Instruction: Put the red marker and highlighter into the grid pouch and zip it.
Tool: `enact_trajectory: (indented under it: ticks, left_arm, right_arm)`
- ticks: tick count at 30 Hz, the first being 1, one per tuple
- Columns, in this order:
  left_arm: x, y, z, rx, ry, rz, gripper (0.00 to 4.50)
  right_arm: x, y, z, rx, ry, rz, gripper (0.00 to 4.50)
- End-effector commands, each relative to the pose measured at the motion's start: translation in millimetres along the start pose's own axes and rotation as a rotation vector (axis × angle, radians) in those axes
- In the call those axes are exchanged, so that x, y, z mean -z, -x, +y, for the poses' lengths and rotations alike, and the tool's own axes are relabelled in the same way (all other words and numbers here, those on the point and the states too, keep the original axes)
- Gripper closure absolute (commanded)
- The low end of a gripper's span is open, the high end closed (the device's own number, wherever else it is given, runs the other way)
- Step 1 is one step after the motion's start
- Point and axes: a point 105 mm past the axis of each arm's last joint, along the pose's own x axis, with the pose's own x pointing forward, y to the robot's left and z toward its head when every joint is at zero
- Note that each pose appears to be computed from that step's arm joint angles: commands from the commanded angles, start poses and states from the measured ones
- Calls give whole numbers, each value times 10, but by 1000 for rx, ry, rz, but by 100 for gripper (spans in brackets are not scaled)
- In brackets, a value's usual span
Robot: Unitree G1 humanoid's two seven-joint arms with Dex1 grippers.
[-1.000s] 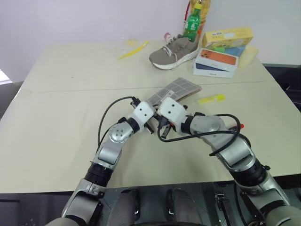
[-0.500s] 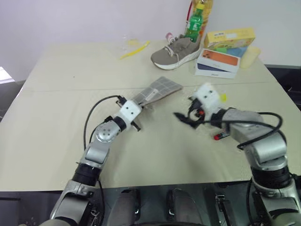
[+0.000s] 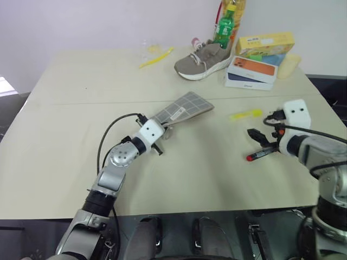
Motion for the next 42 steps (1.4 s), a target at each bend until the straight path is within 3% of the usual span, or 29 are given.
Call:
enact_trajectory:
  ticks: [1, 7, 12, 15, 18, 24, 25, 28, 31, 34, 38, 41, 42]
  left_arm:
    - [-100, -50, -29, 22, -10, -44, 450]
    - [-103, -95, -66, 41, -6, -53, 450]
    - [-109, -104, -66, 33, 3, -62, 450]
    - [-107, -85, -65, 24, 5, -63, 450]
    - [-101, -65, -44, 6, 11, -61, 450]
    - [-93, -38, -29, -8, 10, -57, 450]
    - [-92, -36, -28, -10, 10, -56, 450]
    - [-87, -34, -21, -13, 9, -54, 450]
    - [-88, -37, -16, -14, 8, -54, 450]
    - [-90, -47, -16, -13, 11, -55, 450]
    - [-96, -60, -27, -9, 13, -58, 450]
    - [-94, -66, -28, -8, 15, -59, 450]
    - [-96, -67, -29, -8, 15, -59, 450]
  right_arm:
    - [11, 89, -300, 340, -179, -2, 6]
    - [254, 43, 52, 484, -493, 113, 6]
    - [598, 51, 226, 558, -558, 291, 6]
    - [712, 40, 122, 599, -586, 352, 6]
    - [662, -16, 123, 558, -568, 341, 95]
    - [459, -110, 241, 413, -527, 261, 412]
    - [440, -102, 223, 422, -508, 252, 444]
    - [336, -62, 141, 439, -465, 196, 444]
    - [27, -18, 80, 339, -481, 29, 444]
    - [-28, 5, 67, 322, -498, 3, 444]
    - [-92, 13, 118, 315, -470, -10, 257]
    - [36, -6, 165, 388, -509, 67, 110]
    - [94, -18, 195, 405, -519, 100, 110]
